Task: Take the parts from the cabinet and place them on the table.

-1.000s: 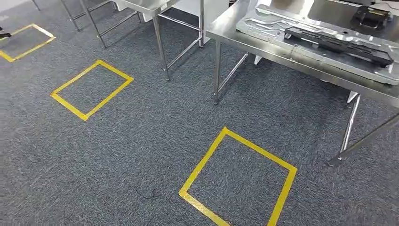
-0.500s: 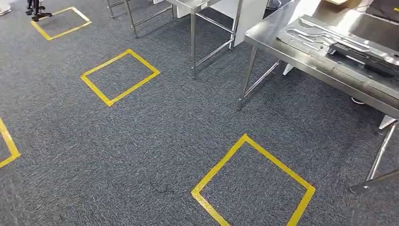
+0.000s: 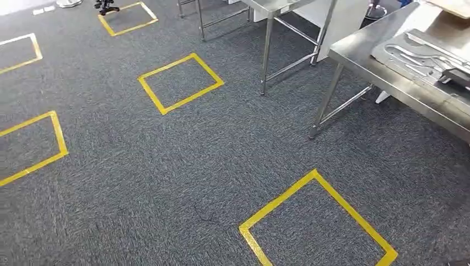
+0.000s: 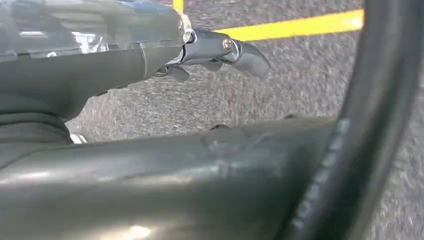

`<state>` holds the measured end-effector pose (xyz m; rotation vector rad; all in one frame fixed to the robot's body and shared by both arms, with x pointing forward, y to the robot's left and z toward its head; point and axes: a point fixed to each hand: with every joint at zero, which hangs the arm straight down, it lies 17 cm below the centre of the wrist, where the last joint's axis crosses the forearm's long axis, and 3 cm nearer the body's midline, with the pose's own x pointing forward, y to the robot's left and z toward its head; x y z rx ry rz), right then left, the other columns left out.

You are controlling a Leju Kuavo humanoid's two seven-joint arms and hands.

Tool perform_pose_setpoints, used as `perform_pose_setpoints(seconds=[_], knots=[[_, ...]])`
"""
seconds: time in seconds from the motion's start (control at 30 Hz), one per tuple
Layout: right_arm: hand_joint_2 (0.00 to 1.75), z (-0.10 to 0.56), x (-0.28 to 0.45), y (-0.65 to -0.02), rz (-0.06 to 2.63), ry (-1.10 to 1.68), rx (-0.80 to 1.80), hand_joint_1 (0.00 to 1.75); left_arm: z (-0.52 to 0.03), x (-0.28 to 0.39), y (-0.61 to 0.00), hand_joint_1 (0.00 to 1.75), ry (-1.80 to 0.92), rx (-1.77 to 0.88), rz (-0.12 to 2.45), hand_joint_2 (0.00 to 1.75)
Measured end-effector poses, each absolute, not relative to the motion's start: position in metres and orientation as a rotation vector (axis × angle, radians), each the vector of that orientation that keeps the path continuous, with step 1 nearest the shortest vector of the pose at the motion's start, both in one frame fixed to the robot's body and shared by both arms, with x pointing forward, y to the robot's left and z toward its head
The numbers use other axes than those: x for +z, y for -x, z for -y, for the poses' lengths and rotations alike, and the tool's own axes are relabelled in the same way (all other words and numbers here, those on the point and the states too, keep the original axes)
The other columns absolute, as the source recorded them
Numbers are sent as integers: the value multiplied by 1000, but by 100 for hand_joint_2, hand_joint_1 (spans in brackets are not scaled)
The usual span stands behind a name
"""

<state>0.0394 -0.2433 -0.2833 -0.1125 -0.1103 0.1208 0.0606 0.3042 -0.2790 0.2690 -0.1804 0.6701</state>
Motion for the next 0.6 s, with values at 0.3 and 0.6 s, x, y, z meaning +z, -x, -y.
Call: perform_pose_setpoints(seconds=[0.3, 0.6], knots=[[0, 243, -283, -46, 117, 113, 120, 0, -306, -279, -59, 0, -271, 673, 181, 0], [0, 240, -283, -37, 105, 97, 125, 0, -308, -279, -62, 0, -274, 687, 186, 0]])
